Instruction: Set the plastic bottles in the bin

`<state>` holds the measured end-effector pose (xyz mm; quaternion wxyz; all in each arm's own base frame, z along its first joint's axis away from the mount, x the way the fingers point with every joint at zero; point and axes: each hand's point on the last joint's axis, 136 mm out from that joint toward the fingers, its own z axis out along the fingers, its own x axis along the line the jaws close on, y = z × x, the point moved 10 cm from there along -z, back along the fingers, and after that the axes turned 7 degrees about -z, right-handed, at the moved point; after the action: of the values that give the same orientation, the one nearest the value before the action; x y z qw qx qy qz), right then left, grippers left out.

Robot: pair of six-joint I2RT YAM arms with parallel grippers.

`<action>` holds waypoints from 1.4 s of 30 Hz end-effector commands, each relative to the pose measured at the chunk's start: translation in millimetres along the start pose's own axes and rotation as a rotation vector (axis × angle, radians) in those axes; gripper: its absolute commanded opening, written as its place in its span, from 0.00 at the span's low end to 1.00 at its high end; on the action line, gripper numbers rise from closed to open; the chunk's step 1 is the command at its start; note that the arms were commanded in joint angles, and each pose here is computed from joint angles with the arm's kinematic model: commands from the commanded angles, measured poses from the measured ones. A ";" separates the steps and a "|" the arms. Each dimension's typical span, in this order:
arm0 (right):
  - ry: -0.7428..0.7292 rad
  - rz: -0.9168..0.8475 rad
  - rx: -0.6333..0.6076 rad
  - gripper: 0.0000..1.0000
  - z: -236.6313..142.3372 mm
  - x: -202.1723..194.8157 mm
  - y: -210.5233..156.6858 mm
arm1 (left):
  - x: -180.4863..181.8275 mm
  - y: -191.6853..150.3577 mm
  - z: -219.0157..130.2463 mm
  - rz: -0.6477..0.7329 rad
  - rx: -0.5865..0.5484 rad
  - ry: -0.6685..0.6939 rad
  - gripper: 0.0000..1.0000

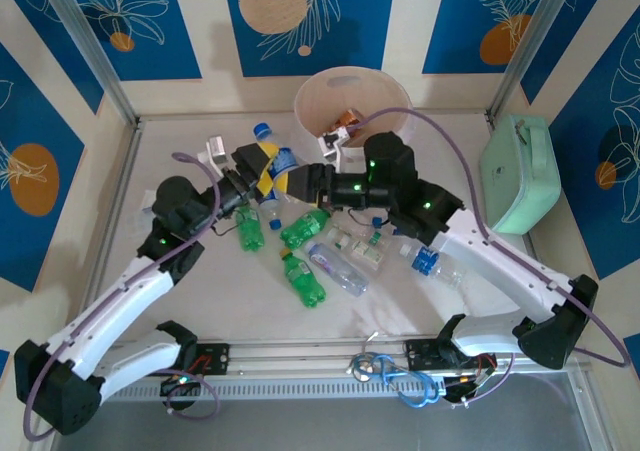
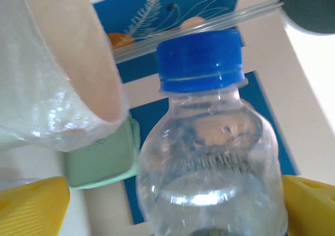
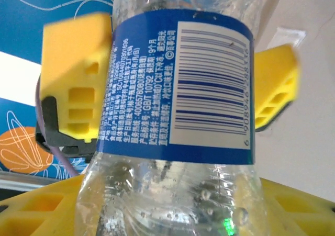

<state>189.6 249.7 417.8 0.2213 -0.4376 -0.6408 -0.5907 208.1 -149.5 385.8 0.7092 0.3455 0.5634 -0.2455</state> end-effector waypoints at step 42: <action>-0.912 -0.171 -0.036 0.80 -53.7 -135.0 171.1 | 46.3 -1.4 -61.2 0.508 0.044 0.779 0.94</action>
<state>390.9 150.7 408.8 -0.1153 -0.6027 -0.6967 -0.3715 179.7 -104.3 338.6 0.4874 0.5476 0.6771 0.0635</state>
